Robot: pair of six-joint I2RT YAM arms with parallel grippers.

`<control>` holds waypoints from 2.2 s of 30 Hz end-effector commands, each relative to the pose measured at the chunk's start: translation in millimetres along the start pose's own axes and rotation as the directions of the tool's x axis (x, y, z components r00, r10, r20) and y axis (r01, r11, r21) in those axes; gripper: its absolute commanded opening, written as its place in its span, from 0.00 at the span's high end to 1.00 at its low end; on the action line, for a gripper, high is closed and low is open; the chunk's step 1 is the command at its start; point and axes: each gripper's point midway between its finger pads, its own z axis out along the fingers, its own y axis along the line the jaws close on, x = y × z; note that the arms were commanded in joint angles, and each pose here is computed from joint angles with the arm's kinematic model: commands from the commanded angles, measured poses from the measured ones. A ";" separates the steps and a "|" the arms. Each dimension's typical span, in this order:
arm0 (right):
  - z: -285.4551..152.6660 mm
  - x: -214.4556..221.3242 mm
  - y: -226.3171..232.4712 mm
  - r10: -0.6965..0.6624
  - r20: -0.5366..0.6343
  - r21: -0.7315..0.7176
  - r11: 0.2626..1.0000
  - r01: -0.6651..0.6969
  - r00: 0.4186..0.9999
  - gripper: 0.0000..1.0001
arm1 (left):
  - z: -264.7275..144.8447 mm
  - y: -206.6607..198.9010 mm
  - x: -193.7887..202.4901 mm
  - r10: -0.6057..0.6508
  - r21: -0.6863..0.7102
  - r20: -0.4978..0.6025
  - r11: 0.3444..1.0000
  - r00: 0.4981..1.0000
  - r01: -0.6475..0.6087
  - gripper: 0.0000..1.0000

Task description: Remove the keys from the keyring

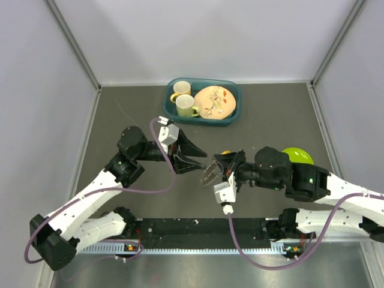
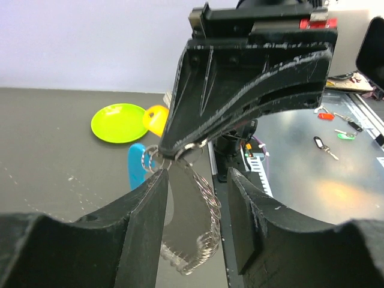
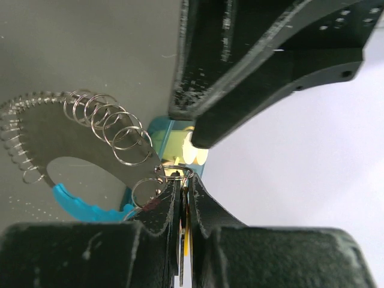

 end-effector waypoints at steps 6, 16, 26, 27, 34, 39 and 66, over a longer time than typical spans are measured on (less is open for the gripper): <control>-6.0 -17.3 -21.7 0.000 0.073 0.045 0.999 -0.003 0.997 1.00 | 8.1 0.5 -13.6 0.075 0.085 -0.031 0.994 0.997 -0.072 0.51; -2.5 -18.3 -23.1 -0.011 0.072 0.040 0.999 0.008 0.997 1.00 | 13.3 1.5 -3.5 -0.006 0.124 -0.047 0.992 0.999 0.012 0.55; -2.5 -16.2 -24.7 -0.017 0.058 0.044 0.999 0.014 0.998 1.00 | 14.3 -4.8 6.8 -0.083 0.188 -0.072 0.978 0.994 0.095 0.58; -2.8 -16.2 -25.7 -0.015 0.058 0.047 0.999 0.012 0.998 1.00 | 14.2 -6.5 6.7 -0.090 0.199 -0.072 0.975 0.993 0.102 0.58; 0.6 -14.8 -22.7 -0.011 0.050 0.037 0.999 0.009 0.999 1.00 | 12.9 -20.3 -0.6 -0.103 0.268 -0.020 0.958 0.995 0.104 0.64; 0.2 -13.6 -22.5 -0.006 0.045 0.039 0.999 0.004 0.999 1.00 | 10.8 -25.4 0.6 -0.114 0.289 -0.022 0.950 0.993 0.115 0.66; -9.5 -11.1 -21.6 0.005 0.044 0.061 0.998 -0.007 0.999 1.00 | 16.1 -6.8 7.9 -0.163 0.189 -0.028 0.968 0.986 0.165 0.63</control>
